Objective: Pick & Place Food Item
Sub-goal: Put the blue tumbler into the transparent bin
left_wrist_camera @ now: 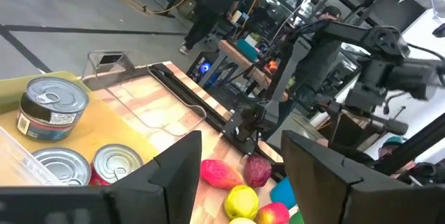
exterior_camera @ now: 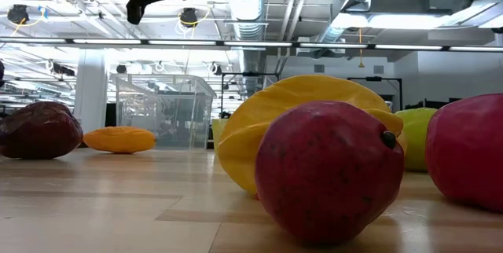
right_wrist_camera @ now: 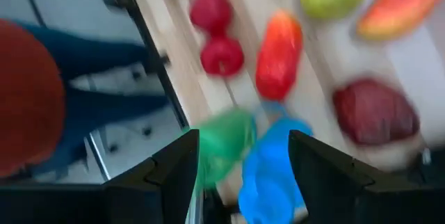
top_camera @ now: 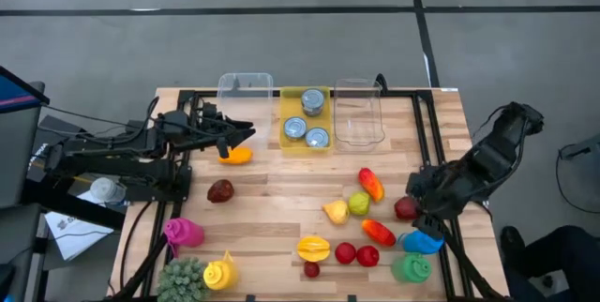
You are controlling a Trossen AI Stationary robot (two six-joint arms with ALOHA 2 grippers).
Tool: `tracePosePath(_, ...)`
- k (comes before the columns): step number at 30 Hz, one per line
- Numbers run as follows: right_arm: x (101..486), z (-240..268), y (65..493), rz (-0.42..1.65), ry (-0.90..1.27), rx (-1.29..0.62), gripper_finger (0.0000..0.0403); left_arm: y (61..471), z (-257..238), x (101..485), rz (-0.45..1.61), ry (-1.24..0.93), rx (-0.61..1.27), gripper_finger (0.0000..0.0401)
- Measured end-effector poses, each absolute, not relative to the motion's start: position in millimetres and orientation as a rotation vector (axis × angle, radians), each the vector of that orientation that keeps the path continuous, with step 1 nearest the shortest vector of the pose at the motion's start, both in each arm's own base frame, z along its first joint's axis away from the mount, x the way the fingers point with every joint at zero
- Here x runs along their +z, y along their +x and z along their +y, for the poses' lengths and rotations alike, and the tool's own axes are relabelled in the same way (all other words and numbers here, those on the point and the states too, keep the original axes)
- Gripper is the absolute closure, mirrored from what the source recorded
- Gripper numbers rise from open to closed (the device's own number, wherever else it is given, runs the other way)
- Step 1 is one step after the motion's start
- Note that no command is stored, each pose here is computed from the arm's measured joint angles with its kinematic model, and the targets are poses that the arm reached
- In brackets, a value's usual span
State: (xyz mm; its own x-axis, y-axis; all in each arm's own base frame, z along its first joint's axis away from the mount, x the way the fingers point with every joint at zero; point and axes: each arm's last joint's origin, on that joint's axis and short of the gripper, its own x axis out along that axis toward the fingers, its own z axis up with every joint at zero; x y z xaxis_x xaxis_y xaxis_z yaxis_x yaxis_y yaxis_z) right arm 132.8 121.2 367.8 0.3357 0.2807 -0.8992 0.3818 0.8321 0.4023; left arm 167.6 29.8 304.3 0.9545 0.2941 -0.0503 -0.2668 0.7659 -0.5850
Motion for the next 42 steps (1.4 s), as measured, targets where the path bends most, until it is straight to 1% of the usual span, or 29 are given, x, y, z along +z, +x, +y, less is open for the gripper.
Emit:
tracePosePath(6,356,130,127,1.458,0.637,-0.153,0.0188,167,30,304,-0.042,-0.628,0.305,0.0198)
tracePosePath(13,350,140,121,1.545,0.611,-0.221,0.0188,167,29,304,-0.038,-0.629,0.291,0.0168)
tracePosePath(19,348,151,110,1.569,0.640,-0.269,0.0188,168,28,304,-0.026,-0.631,0.256,0.0154)
tracePosePath(26,348,157,106,1.536,0.682,-0.307,0.0188,168,28,304,-0.026,-0.631,0.256,0.0154)
tracePosePath(35,337,173,108,1.547,0.610,-0.352,0.0188,168,28,304,-0.026,-0.631,0.256,0.0153)
tracePosePath(42,332,179,110,1.554,0.602,-0.380,0.0188,168,28,304,-0.025,-0.631,0.256,0.0154)
